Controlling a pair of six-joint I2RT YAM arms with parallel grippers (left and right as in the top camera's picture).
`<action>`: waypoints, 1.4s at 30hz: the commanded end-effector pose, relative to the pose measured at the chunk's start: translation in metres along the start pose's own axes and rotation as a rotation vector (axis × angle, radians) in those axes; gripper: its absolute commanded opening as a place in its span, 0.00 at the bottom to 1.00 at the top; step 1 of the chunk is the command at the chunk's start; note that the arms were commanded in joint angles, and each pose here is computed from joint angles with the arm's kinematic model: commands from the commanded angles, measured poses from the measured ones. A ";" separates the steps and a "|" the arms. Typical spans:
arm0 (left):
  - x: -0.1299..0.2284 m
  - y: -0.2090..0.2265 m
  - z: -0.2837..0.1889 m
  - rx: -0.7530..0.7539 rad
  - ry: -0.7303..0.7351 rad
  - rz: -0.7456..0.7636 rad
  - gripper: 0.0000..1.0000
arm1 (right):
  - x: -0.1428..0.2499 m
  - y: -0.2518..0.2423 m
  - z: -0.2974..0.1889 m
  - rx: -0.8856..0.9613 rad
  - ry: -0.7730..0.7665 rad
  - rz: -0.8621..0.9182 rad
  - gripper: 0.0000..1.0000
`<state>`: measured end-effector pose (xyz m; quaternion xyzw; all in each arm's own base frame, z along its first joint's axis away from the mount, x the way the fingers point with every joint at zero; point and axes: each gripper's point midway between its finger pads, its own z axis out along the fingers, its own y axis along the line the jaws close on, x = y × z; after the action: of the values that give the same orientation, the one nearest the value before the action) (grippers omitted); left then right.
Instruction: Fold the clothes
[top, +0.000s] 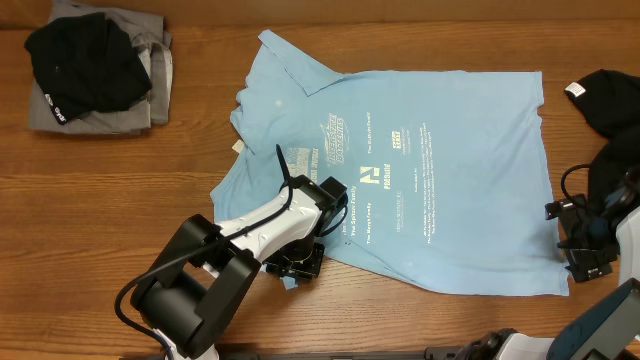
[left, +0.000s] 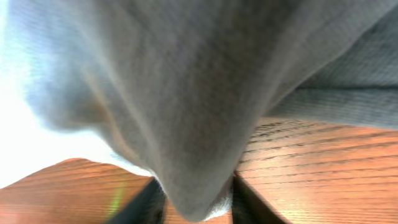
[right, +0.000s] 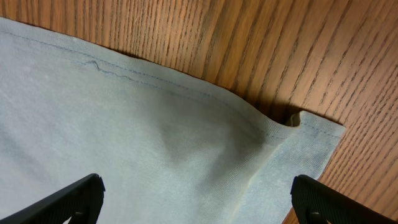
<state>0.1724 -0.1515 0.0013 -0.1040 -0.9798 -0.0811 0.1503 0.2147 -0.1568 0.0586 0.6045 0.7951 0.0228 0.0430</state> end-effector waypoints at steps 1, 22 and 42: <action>-0.008 0.010 -0.001 -0.033 -0.016 -0.026 0.22 | -0.001 0.001 -0.006 -0.017 -0.020 -0.004 1.00; -0.080 0.039 -0.064 -0.152 -0.298 -0.103 0.04 | -0.001 0.001 -0.006 -0.018 -0.019 -0.004 1.00; -0.120 0.104 -0.073 -0.208 -0.418 -0.292 0.40 | 0.004 0.006 -0.006 -0.047 0.011 -0.004 1.00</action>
<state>0.3152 -0.1080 0.0427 -0.0165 -0.9852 -0.1562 -0.0690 0.2146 -0.1540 0.0585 0.6046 0.7951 0.0291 0.0394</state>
